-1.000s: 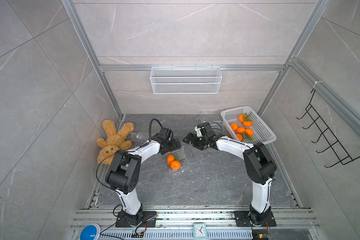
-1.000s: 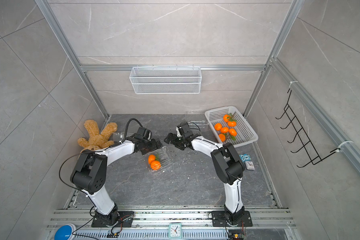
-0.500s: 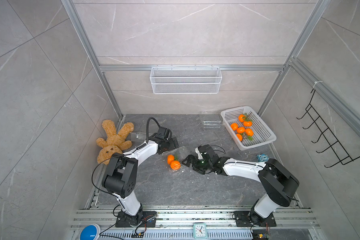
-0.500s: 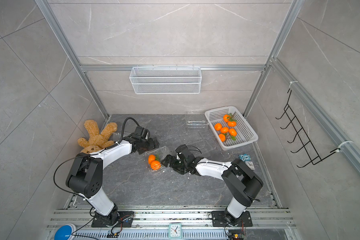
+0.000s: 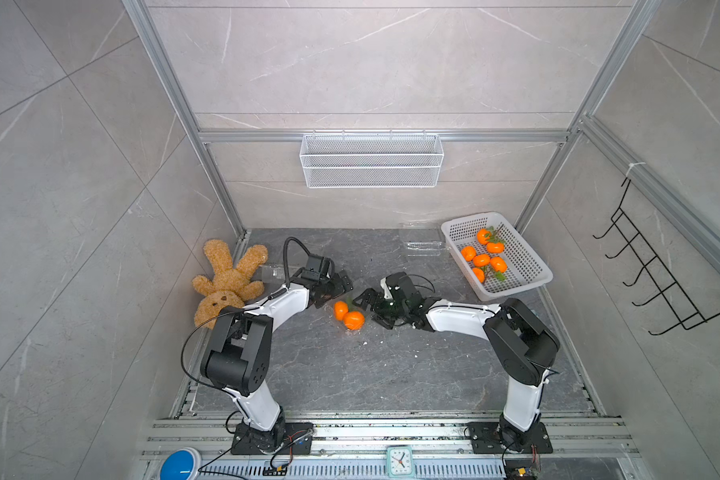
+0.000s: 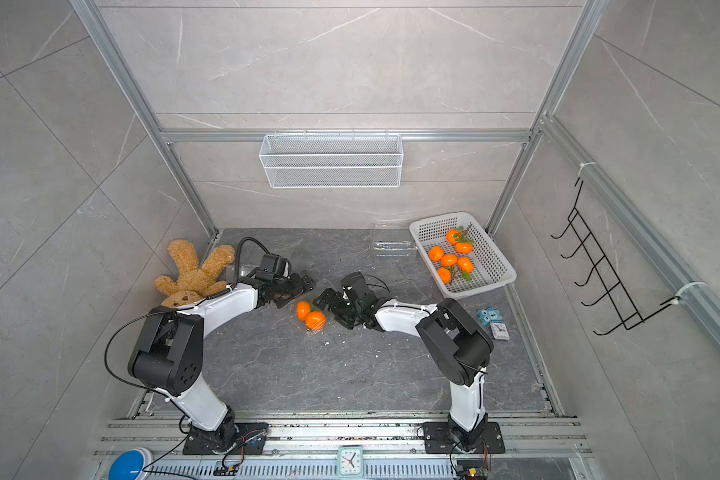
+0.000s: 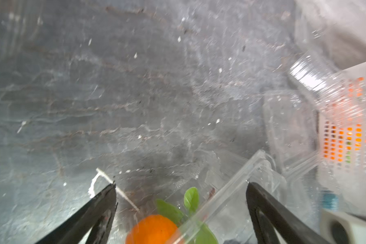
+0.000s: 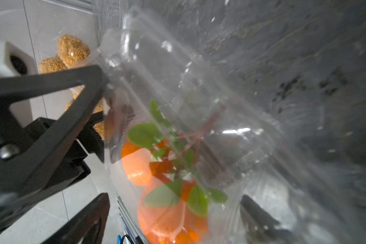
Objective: Take oranges out of containers
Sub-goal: Adjust the packing box at the center of the board.
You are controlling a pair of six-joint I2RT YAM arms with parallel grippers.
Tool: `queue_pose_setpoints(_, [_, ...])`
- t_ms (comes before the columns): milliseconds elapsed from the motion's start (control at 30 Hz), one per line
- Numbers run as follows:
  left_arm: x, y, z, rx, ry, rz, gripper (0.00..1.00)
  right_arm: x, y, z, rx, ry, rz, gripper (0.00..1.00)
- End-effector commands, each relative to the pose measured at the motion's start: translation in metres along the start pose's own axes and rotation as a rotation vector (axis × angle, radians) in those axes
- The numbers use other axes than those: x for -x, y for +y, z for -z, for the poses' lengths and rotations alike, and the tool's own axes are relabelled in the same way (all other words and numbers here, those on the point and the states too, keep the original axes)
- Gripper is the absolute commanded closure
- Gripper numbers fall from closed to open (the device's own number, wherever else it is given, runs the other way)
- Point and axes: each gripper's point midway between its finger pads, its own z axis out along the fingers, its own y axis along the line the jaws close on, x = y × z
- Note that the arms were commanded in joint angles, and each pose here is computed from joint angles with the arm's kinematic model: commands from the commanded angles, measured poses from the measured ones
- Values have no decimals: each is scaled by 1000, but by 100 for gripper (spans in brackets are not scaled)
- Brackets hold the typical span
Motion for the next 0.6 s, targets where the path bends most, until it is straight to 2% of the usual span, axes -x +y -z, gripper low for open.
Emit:
queue_pose_setpoints(0, [-11, -11, 7, -45, 50, 4, 3, 6, 11, 15, 40, -4, 48, 1])
queue_pose_setpoints(233, [-14, -8, 2, -46, 61, 12, 3, -22, 15, 41, 146, 37, 72, 0])
queue_pose_setpoints(467, [-18, -6, 2, -49, 71, 17, 3, -29, 30, 60, 237, 36, 82, 1])
queue_pose_setpoints(567, [-21, -6, 1, -57, 73, 27, 3, -29, 29, 56, 238, 37, 70, 3])
